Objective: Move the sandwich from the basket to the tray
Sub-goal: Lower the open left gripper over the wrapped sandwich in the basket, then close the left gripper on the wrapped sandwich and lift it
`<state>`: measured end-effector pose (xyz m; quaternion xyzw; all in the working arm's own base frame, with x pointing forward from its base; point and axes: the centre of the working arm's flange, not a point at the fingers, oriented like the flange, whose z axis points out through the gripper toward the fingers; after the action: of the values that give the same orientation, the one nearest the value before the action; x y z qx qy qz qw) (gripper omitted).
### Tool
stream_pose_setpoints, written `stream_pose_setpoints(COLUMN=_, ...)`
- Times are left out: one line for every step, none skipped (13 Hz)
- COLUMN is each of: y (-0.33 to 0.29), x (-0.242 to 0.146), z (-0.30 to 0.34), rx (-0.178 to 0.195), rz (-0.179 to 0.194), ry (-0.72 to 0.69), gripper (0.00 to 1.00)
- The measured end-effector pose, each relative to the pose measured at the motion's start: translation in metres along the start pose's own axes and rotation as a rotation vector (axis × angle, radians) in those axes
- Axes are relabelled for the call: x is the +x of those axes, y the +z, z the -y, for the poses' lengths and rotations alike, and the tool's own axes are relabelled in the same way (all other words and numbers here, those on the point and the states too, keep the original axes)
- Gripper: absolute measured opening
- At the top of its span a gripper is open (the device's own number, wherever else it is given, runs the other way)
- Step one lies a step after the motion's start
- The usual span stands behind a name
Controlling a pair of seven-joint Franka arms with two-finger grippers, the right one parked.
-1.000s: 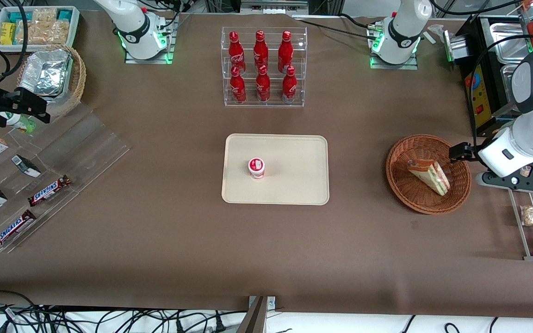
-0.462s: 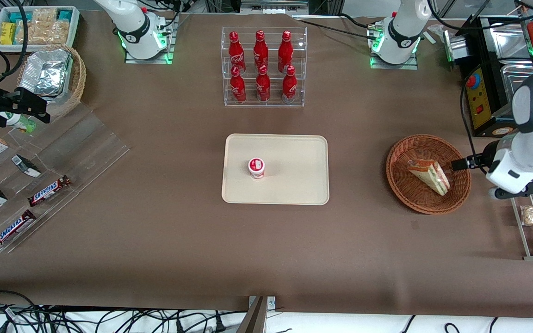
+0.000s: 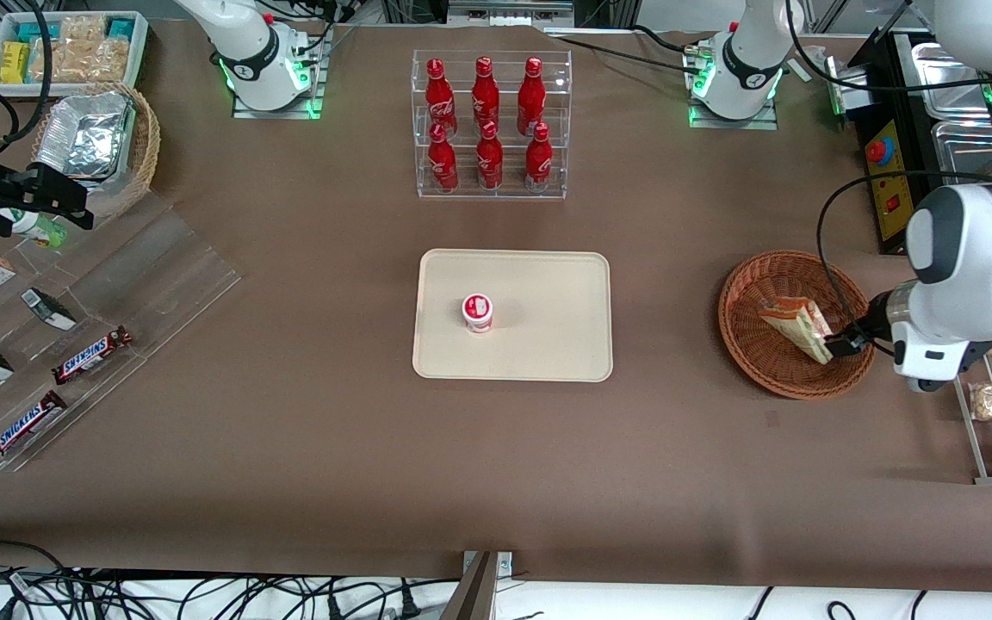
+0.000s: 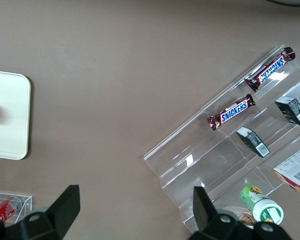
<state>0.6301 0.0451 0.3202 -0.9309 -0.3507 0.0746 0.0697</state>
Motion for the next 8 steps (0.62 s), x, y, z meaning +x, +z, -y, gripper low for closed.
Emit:
stream_pose_setpoints(y=0.018, x=-0.004, z=0.0, rx=-0.008, rz=-0.007, ry=-0.046, gripper=1.0)
stream_pose_setpoints(y=0.033, x=-0.008, z=0.0, rx=-0.015, rz=-0.012, ry=-0.08, gripper=1.0)
stream_pose_setpoints(y=0.046, x=-0.013, z=0.001, rx=-0.021, rz=-0.016, ry=-0.095, gripper=1.0)
stream_pose_setpoints(y=0.058, x=-0.017, z=0.002, rx=-0.026, rz=-0.02, ry=-0.103, gripper=1.0)
stream_pose_setpoints(y=0.067, x=-0.02, z=0.003, rx=-0.033, rz=-0.026, ry=-0.11, gripper=1.0)
stream_pose_setpoints(y=0.076, x=-0.023, z=0.004, rx=-0.04, rz=-0.031, ry=-0.118, gripper=1.0)
stream_pose_setpoints(y=0.083, x=-0.026, z=0.005, rx=-0.043, rz=-0.033, ry=-0.129, gripper=1.0)
stream_pose_setpoints(y=0.088, x=-0.029, z=0.006, rx=-0.04, rz=-0.029, ry=-0.133, gripper=1.0)
